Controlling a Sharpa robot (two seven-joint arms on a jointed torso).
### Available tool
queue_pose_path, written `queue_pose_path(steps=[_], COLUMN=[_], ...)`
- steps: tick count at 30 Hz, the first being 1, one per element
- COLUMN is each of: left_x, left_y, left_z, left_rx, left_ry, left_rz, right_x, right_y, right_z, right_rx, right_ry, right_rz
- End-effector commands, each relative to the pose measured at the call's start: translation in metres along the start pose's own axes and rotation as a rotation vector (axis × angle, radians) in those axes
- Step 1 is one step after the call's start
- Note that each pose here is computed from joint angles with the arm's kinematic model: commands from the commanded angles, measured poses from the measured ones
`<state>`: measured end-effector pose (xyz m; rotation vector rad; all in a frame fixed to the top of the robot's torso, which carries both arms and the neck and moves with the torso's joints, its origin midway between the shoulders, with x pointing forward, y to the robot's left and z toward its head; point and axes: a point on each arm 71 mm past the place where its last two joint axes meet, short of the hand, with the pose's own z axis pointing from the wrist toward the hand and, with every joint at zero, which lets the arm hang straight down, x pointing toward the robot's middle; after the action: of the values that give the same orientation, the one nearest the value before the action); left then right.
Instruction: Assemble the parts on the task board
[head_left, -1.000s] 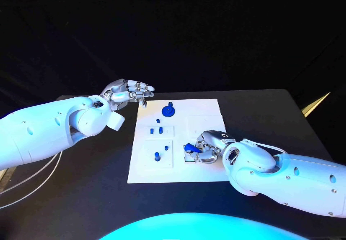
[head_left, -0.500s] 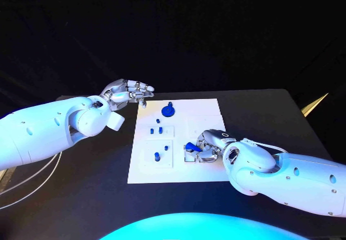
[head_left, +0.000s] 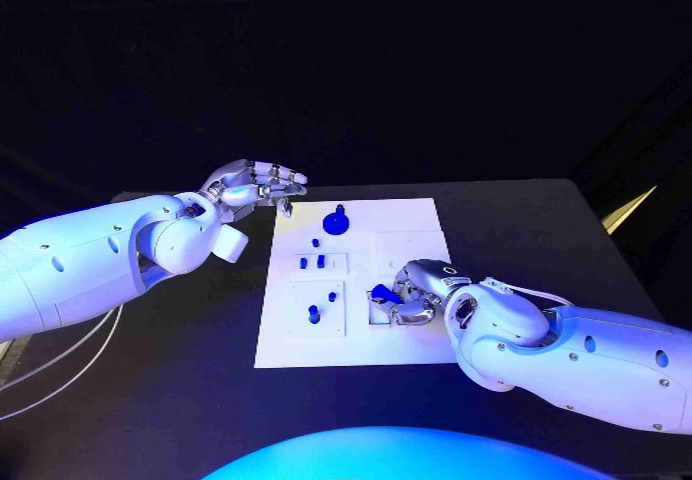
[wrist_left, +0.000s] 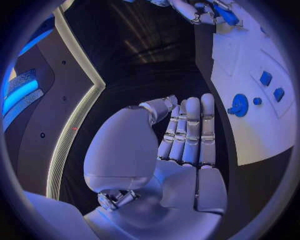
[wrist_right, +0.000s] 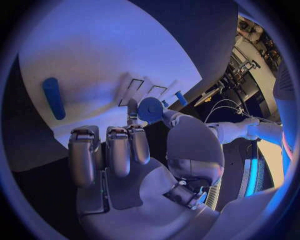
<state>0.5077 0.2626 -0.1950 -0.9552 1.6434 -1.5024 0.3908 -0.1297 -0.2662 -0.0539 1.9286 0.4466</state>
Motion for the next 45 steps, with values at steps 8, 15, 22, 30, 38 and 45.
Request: queue_pose_path(steps=[8,15,22,30,38,45], left_x=[0.0008,0.0003,0.0001,-0.0003,-0.0010,-0.0026], left_y=[-0.0005,-0.0004,-0.0003,-0.0001,0.0003,0.0007], left_z=[0.0005,0.0004,0.0004,0.0004,-0.0002,-0.0013], left_rx=[0.001,0.001,0.000,-0.002,-0.004,-0.005], left_ry=[0.004,0.002,0.001,-0.001,-0.002,-0.006], left_rz=[-0.001,0.000,0.000,0.000,0.001,0.002], right_x=[0.002,0.002,0.002,0.001,-0.003,-0.005], right_y=[0.004,0.005,0.005,0.006,0.004,0.001], right_z=[0.001,0.001,0.001,-0.002,-0.014,-0.026], right_rx=[-0.008,-0.014,-0.016,-0.031,-0.077,-0.101], right_ry=[0.015,0.012,0.007,0.002,0.004,0.032], right_rz=[-0.005,0.000,0.003,0.007,0.032,0.083])
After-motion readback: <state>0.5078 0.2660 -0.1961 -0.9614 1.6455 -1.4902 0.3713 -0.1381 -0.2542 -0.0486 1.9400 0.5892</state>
